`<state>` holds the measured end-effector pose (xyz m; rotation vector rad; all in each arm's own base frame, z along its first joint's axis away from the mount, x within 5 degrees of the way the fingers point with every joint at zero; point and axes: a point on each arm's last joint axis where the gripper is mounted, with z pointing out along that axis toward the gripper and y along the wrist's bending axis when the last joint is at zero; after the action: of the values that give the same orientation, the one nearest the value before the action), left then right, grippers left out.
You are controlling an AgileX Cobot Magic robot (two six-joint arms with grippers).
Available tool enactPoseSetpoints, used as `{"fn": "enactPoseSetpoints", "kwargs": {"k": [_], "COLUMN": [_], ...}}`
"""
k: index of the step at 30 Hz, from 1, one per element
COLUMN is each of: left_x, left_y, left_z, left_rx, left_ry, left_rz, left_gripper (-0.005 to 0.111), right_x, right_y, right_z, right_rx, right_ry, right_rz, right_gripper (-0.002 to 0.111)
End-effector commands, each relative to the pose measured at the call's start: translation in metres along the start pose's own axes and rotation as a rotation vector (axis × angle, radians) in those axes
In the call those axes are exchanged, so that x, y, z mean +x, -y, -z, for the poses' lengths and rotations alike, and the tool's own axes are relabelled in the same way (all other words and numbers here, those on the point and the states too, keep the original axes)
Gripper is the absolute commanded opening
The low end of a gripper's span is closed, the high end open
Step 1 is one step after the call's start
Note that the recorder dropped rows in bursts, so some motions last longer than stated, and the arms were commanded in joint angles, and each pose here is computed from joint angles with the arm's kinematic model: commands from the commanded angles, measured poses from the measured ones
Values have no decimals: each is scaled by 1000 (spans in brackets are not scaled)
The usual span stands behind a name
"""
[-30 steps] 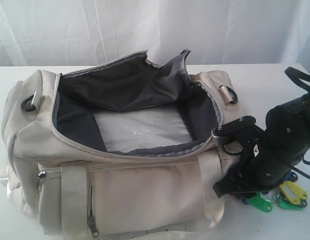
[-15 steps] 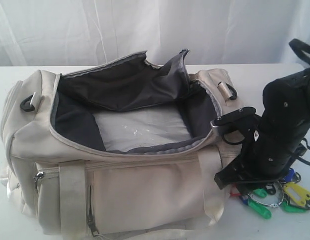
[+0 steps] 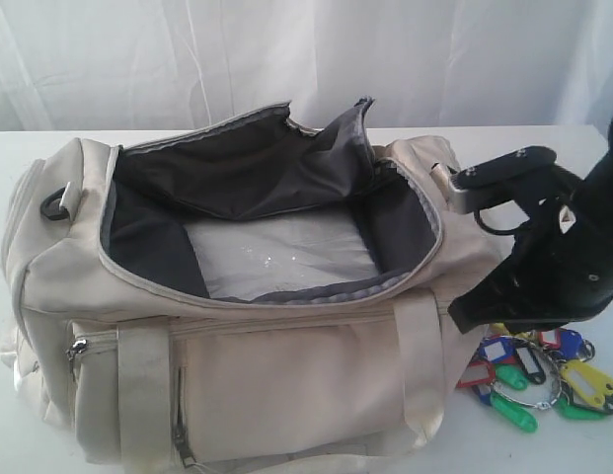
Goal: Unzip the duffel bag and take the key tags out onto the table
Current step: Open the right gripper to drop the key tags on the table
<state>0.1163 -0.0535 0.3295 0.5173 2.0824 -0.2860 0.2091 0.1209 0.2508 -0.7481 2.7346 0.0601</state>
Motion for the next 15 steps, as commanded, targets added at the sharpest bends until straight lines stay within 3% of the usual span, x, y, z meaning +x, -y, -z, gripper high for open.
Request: {"fn": "enactPoseSetpoints", "kwargs": {"k": [1, 7, 15], "left_x": [1, 1, 1], "left_y": [2, 2, 1], "left_z": [2, 2, 2], "left_rx": [14, 14, 10], "left_ry": [5, 5, 10], "left_rz": [4, 4, -5], "left_gripper": [1, 1, 1], "right_x": [7, 24, 77], "right_y": [-2, -3, -5], "right_z": [30, 59, 90], "right_rx": [-42, -65, -119], "right_ry": [119, 301, 568], "right_rz": [-32, -46, -83], "right_gripper": [0, 0, 0]}}
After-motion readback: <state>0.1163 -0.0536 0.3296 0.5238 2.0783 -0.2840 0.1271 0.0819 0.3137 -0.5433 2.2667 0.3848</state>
